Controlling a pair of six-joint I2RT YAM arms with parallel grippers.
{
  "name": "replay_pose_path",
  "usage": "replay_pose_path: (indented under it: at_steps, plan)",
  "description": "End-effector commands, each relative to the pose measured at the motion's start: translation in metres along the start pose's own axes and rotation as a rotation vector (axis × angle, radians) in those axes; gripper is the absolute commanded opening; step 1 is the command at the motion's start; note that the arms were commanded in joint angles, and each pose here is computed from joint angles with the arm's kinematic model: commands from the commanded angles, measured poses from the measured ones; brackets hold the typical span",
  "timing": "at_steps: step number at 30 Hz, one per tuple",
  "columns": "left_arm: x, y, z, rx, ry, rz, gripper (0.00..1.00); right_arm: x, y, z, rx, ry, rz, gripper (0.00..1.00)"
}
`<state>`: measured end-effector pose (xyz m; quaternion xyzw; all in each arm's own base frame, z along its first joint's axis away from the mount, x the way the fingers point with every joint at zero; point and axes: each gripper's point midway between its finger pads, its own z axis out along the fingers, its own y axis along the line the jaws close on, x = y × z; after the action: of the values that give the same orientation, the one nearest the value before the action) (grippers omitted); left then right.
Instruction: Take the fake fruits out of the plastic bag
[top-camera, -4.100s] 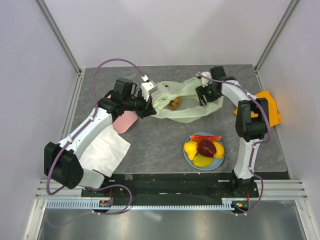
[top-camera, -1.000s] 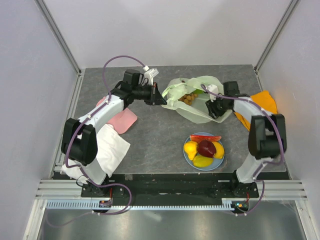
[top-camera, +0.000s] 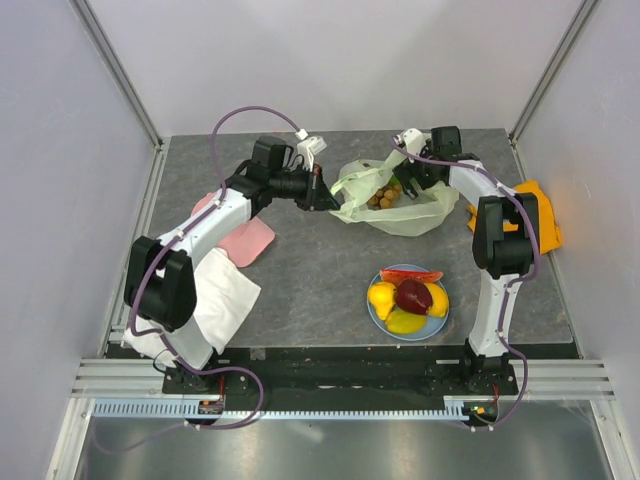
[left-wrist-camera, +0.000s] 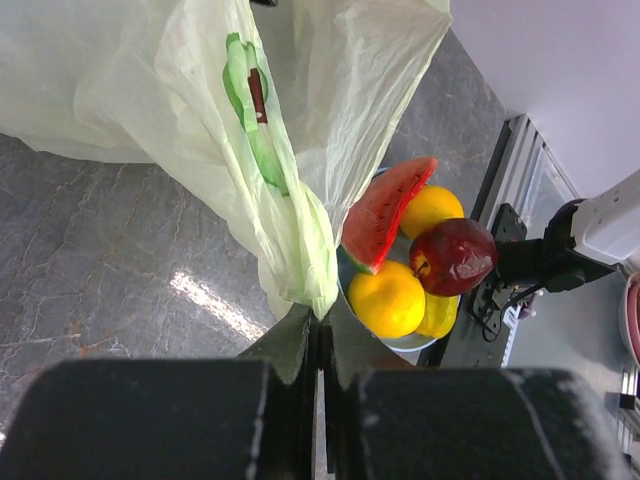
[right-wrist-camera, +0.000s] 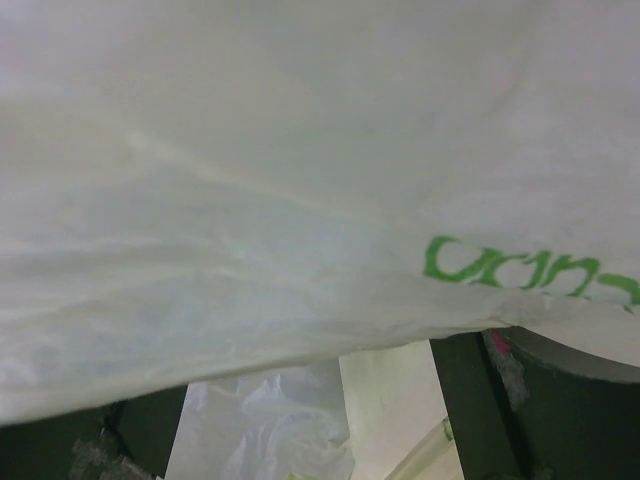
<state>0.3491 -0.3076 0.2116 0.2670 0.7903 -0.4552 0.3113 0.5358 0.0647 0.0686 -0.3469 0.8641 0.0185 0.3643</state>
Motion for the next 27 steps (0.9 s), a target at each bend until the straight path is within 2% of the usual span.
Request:
replay_pose_path:
  at_steps: [1,5,8,9,10,12,13,15,17,18,20,21,22,25,27]
  plan:
    - [-0.003,-0.014,0.004,0.055,0.010,0.075,0.02,-0.034,-0.010,0.003,0.012,-0.127,0.033,0.98]
    - [0.008,-0.022,0.008,0.086,0.045,0.084,0.02,-0.041,-0.013,0.019,0.004,-0.146,0.120,0.98]
    - [0.012,-0.026,0.009,0.090,0.057,0.096,0.02,-0.030,-0.017,0.027,0.022,-0.086,0.177,0.98]
    - [0.013,-0.026,0.008,0.083,0.060,0.096,0.02,-0.030,-0.022,0.020,0.047,-0.075,0.195,0.98]
    - [0.014,-0.025,0.007,0.075,0.061,0.116,0.02,-0.010,-0.026,0.014,0.053,-0.038,0.229,0.98]
    - [0.013,-0.022,0.003,0.036,0.055,0.145,0.02,-0.001,-0.033,-0.022,0.095,-0.028,0.260,0.98]
    - [0.013,-0.021,0.002,0.030,0.056,0.170,0.01,0.036,-0.018,-0.027,0.076,0.044,0.290,0.98]
    - [0.009,-0.015,0.003,-0.006,0.047,0.192,0.02,0.075,-0.019,-0.068,0.120,0.083,0.343,0.98]
    - [-0.001,-0.014,0.005,-0.016,0.032,0.205,0.01,0.092,-0.009,-0.095,0.138,0.110,0.353,0.98]
    - [-0.004,-0.015,0.005,-0.012,0.029,0.207,0.02,0.084,-0.009,-0.122,0.168,0.077,0.346,0.98]
    - [-0.009,-0.015,0.012,-0.004,0.027,0.201,0.02,0.110,0.021,-0.141,0.132,0.139,0.353,0.98]
    - [-0.010,-0.017,0.014,0.002,0.027,0.198,0.02,0.097,0.031,-0.161,0.114,0.071,0.333,0.98]
    - [-0.009,-0.017,0.019,0.012,0.033,0.189,0.02,0.108,0.051,-0.164,0.073,0.080,0.326,0.98]
    - [-0.011,-0.026,0.027,0.036,0.033,0.202,0.02,0.100,0.071,-0.173,0.032,0.004,0.289,0.98]
    - [-0.012,-0.028,0.032,0.049,0.038,0.202,0.02,0.090,0.066,-0.165,0.030,-0.013,0.304,0.98]
